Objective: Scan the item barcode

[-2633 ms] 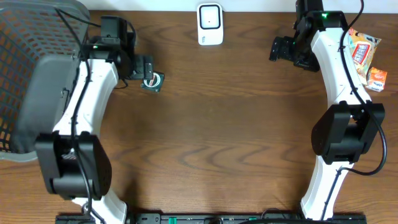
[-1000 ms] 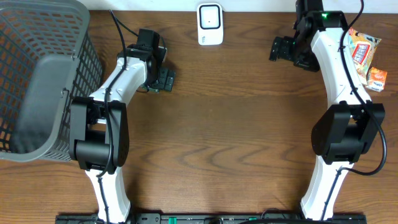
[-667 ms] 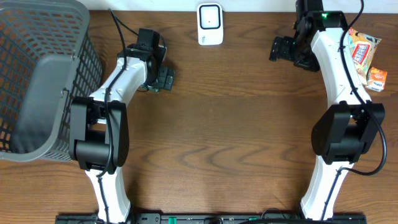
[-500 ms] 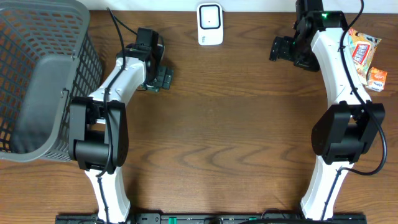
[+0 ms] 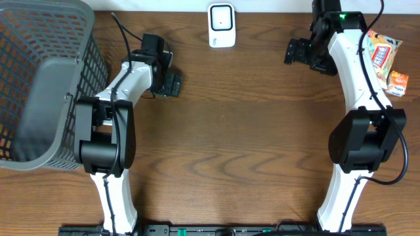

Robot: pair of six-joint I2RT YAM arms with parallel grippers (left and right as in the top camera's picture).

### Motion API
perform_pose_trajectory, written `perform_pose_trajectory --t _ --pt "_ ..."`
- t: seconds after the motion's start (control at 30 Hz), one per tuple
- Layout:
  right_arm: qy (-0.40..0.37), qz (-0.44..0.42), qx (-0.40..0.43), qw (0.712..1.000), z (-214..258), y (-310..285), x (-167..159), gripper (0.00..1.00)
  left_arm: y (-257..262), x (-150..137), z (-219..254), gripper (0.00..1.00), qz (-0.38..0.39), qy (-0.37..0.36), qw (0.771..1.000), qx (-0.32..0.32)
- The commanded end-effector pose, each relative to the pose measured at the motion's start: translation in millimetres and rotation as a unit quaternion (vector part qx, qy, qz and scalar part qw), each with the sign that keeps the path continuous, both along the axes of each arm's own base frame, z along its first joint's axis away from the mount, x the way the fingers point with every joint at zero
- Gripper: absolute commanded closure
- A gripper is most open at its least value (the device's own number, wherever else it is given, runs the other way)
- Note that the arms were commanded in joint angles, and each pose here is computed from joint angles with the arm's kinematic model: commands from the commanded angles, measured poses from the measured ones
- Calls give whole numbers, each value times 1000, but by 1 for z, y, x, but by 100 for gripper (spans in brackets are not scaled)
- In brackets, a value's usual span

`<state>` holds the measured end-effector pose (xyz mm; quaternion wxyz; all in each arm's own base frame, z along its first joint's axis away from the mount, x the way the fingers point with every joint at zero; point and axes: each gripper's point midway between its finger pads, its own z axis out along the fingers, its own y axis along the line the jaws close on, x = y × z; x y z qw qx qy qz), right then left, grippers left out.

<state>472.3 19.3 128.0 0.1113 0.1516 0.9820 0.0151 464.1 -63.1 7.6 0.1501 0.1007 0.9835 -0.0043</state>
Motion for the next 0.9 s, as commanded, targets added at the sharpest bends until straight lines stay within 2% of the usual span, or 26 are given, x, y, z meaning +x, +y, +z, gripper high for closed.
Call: perform_pose_trajectory --t 0.0,0.2,0.33,0.53,0.87 --pt "8 6 1 1000 -6 1 -1 1 -10 -9 -6 6 -15 16 1000 -8" --pt "8 6 1 1000 -6 1 -1 1 -39 -21 -8 9 -48 30 998 -14" --pt "8 6 1 1000 -6 1 -1 1 -61 -29 -8 17 -73 36 997 -13" --pt "8 6 1 1000 -6 1 -1 1 -100 -47 -9 17 -69 50 996 -21" --pt "8 6 1 1000 -6 1 -1 1 -201 -89 -1 18 -121 44 991 -39"
